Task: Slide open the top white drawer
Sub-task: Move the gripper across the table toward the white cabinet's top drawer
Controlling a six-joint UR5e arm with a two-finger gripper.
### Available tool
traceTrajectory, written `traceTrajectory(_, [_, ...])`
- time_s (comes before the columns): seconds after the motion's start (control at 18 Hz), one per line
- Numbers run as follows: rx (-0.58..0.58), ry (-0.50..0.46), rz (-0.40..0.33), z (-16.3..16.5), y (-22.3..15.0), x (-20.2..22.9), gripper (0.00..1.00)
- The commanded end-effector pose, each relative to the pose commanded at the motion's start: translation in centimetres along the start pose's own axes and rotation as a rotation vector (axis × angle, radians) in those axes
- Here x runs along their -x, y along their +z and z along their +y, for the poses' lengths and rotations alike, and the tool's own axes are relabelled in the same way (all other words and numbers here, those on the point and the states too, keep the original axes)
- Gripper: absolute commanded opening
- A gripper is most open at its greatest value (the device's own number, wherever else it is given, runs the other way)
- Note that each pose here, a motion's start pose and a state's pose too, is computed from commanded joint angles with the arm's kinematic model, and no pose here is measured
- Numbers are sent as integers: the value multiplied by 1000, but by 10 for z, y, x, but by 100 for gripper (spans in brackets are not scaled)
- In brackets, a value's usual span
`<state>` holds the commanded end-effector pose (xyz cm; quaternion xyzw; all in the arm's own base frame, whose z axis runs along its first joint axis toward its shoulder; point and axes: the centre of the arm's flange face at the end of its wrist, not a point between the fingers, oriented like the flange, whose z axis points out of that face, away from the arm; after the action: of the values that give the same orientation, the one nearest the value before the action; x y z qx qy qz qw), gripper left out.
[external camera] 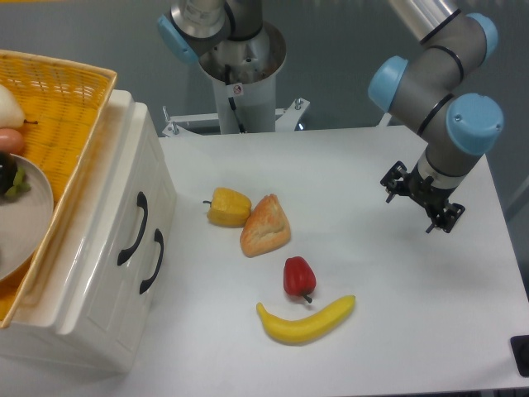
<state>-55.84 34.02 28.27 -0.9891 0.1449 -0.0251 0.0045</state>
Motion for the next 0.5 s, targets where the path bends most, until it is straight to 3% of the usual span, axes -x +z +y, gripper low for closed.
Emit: traceTrajectory(0.5, [-78, 5, 6, -11, 4, -13, 100])
